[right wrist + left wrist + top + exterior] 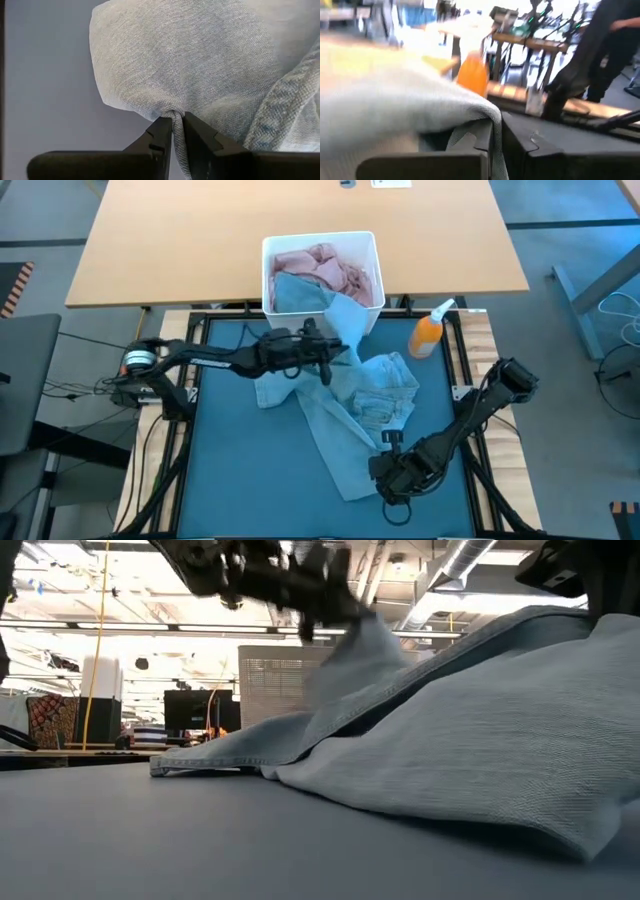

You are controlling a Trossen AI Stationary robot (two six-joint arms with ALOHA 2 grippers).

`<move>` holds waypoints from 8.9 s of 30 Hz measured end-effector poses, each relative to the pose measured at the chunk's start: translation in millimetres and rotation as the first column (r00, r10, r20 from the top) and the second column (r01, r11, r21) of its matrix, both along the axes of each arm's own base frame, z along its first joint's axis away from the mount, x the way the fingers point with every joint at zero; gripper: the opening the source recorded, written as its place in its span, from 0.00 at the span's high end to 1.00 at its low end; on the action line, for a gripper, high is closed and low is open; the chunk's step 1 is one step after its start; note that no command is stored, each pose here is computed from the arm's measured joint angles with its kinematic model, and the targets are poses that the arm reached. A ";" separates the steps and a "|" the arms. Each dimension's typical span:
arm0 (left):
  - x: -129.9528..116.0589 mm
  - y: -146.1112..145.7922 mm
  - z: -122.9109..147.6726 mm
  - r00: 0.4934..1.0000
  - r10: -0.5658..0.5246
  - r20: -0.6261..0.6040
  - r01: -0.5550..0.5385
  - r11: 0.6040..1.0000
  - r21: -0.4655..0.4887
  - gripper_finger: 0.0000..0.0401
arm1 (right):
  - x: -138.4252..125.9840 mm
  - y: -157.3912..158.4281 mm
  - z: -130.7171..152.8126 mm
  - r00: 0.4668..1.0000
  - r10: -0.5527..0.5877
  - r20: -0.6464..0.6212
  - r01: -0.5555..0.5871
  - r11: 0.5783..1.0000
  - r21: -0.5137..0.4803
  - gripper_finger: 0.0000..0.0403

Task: Fold Laundry from Bin
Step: Fold the blue pants

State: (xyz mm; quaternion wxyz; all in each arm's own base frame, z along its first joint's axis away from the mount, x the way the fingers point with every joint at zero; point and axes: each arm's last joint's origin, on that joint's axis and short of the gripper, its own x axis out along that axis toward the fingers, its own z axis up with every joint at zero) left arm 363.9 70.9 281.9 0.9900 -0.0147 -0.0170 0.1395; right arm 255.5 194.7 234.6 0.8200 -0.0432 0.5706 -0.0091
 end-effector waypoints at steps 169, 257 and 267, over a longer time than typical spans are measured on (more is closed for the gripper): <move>-64.4 -165.3 -129.9 0.682 -0.626 -0.377 0.483 0.773 -0.410 0.91 | 51.9 -82.1 11.7 0.850 -0.072 0.521 -0.013 0.987 0.158 0.88; -218.0 -109.9 327.5 0.975 -0.049 0.214 0.007 0.981 0.195 1.00 | -32.9 -180.2 321.2 0.253 0.222 0.942 0.355 0.884 -0.304 0.95; -235.0 -98.7 334.0 0.982 0.071 0.176 -0.102 0.979 0.176 1.00 | 16.7 -179.7 296.4 0.665 0.078 0.743 0.307 0.878 -0.367 0.95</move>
